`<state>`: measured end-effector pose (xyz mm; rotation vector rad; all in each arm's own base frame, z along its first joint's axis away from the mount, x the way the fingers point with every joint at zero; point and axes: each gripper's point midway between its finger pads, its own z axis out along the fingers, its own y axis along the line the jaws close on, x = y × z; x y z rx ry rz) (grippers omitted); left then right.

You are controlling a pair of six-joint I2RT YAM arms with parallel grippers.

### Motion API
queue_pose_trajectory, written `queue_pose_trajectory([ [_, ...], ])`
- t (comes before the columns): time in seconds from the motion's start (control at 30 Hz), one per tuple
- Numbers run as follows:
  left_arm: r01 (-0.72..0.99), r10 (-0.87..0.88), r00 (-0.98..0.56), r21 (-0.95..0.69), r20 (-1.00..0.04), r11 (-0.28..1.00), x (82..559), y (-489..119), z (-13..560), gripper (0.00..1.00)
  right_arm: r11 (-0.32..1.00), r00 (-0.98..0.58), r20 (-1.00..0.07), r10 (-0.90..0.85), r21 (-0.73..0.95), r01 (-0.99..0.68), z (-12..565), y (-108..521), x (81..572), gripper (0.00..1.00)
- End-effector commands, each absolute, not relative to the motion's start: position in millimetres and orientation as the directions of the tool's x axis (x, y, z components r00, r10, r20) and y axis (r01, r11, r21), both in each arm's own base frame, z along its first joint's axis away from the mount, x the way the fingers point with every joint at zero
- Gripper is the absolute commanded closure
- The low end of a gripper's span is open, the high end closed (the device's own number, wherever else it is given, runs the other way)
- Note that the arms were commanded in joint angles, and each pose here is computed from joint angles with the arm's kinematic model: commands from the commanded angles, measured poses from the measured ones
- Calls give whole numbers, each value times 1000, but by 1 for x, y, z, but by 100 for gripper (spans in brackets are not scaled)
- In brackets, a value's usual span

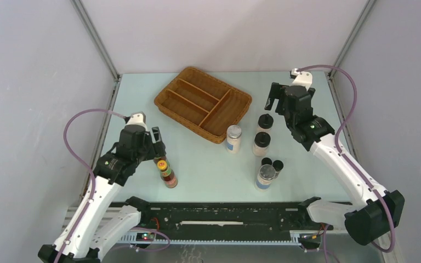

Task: Organize the condiment bottles
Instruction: Pick up the bottle from the center of the board.

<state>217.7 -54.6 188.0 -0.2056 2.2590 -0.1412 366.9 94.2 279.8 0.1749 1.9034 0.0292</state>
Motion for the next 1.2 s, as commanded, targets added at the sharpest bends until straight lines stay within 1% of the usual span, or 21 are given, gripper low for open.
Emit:
queue_pose_trajectory([
  [0.0, -105, -210, -573, -183, -792, 977, 224, -53, 207, 18, 983, -260, -949, 177, 155, 102, 299, 95, 361, 0],
  [0.67, -102, -204, -568, -178, -797, 979, 222, -53, 207, 18, 984, -270, -948, 170, 147, 104, 296, 98, 358, 0],
  [1.17, -100, -187, -581, -158, -792, 982, 223, -55, 202, 23, 984, -274, -947, 168, 146, 97, 295, 101, 357, 0],
])
